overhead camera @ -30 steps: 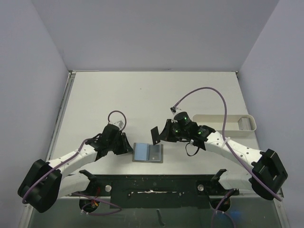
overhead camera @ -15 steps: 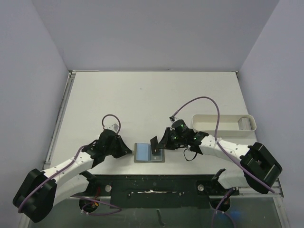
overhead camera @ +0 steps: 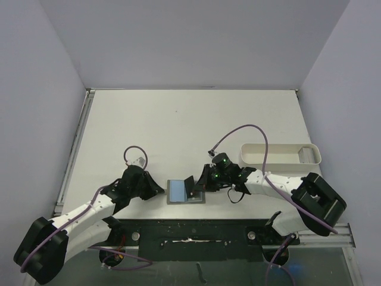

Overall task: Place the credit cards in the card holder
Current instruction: Insert the credit card into the card holder.

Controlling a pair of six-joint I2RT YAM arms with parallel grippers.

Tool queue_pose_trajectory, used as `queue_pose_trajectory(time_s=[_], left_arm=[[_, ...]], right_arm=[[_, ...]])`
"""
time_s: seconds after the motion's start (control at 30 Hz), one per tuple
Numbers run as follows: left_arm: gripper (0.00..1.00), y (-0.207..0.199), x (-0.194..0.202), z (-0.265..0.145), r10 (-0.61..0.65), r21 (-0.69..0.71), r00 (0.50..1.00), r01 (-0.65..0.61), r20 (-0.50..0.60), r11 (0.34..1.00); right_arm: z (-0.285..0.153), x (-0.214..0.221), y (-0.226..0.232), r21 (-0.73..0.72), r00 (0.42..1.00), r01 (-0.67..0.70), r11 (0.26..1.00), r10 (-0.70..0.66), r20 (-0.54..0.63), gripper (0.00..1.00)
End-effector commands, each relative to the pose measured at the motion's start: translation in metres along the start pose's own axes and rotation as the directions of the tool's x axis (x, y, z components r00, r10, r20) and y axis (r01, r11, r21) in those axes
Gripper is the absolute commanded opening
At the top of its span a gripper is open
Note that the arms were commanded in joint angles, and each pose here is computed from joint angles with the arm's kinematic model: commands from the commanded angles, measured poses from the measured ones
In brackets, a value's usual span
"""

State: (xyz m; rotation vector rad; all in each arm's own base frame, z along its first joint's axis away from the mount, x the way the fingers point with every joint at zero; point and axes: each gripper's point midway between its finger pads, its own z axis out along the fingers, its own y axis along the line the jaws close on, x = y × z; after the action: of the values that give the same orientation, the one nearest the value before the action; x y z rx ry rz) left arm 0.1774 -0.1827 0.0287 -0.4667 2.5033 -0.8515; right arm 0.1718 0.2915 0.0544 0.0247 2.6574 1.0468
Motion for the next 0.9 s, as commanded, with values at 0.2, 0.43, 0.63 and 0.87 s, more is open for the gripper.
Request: queue_pose_trajectory(time_s=[0.2,0.43,0.63,0.87], left_arm=[[0.00,-0.011,-0.005,0.002,-0.003,0.049,0.999,0.001,0.036,0.999],[0.00,-0.012,-0.005,0.003,-0.002,0.056,0.999,0.000,0.039,0.998],[0.00,-0.014,-0.004,0.004,0.003,0.056,0.999,-0.005,0.037,0.998],[0.00,-0.012,-0.001,0.004,0.004,0.050,0.999,-0.006,0.032,0.999]], right_arm=[[0.007,0.004,0.015,-0.074,0.999,0.020,0.997,-0.022,-0.032,0.00],[0.010,0.010,0.013,-0.075,0.997,0.021,0.997,-0.026,-0.070,0.00],[0.010,0.011,0.018,-0.099,0.995,0.037,0.994,-0.046,-0.085,0.00],[0.005,0.008,0.021,-0.104,0.997,0.047,0.993,-0.054,-0.064,0.00]])
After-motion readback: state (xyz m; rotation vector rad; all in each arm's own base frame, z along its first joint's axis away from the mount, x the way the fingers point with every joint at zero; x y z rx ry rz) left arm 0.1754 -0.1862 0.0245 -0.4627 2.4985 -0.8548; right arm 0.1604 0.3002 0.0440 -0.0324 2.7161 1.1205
